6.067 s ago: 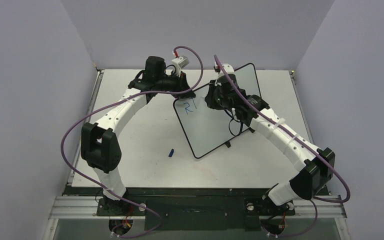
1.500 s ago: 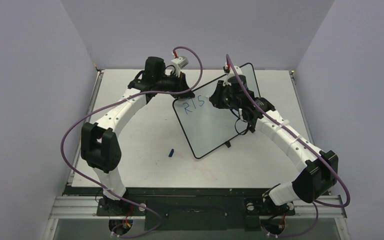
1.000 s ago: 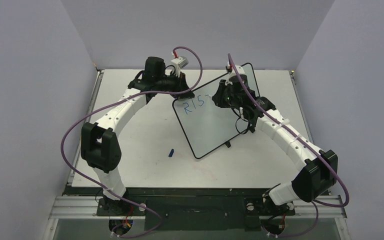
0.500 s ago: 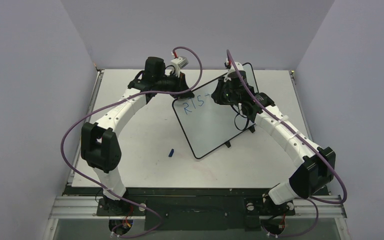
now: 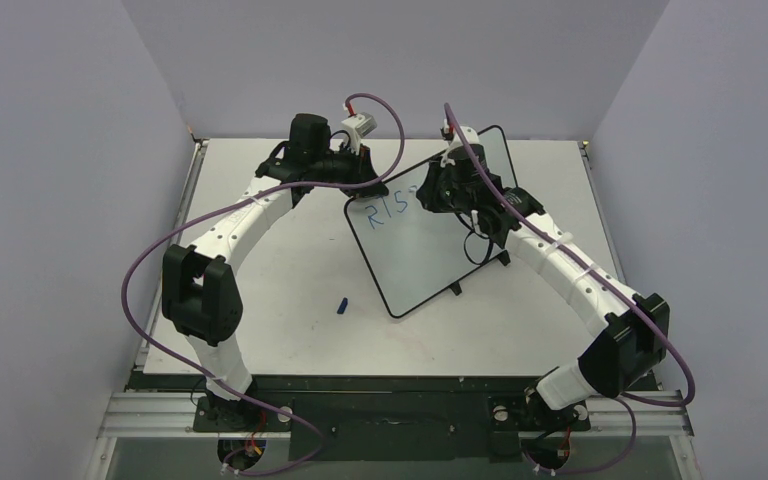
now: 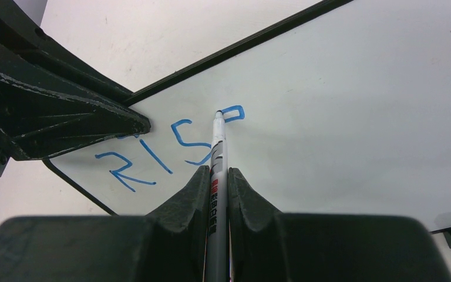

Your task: Write a sentence on the whiteboard

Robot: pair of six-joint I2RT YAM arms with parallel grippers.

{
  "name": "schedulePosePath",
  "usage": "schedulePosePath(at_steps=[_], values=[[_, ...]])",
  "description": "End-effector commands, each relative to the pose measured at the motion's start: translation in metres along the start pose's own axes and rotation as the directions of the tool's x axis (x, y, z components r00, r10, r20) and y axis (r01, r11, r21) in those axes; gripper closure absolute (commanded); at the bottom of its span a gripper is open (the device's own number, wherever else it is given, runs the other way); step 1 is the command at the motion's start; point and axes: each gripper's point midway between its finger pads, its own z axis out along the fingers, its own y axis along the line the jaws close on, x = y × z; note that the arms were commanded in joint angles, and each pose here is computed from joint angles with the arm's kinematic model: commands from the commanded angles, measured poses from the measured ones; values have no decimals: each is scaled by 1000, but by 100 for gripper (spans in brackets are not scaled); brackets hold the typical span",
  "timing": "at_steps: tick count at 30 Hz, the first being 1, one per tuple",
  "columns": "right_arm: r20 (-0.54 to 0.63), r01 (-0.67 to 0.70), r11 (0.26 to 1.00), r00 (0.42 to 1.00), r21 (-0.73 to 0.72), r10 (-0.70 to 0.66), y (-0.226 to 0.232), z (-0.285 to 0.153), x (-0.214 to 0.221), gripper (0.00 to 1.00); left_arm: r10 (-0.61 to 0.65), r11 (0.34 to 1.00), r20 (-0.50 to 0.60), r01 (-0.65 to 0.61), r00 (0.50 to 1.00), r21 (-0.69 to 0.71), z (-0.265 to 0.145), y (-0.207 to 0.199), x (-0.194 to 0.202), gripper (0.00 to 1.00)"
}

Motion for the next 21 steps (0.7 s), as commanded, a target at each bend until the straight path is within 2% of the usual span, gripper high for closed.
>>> schedulePosePath(at_steps=[1,21], values=[[25,0,1000,1000,-27,1,10,7,-5,100,163,985,87,-167,983,38,-11,-25,-31,100],[-28,-7,1000,1000,11,7,-10,4,32,100,164,985,88,-168,982,34,-12,-25,-31,100]])
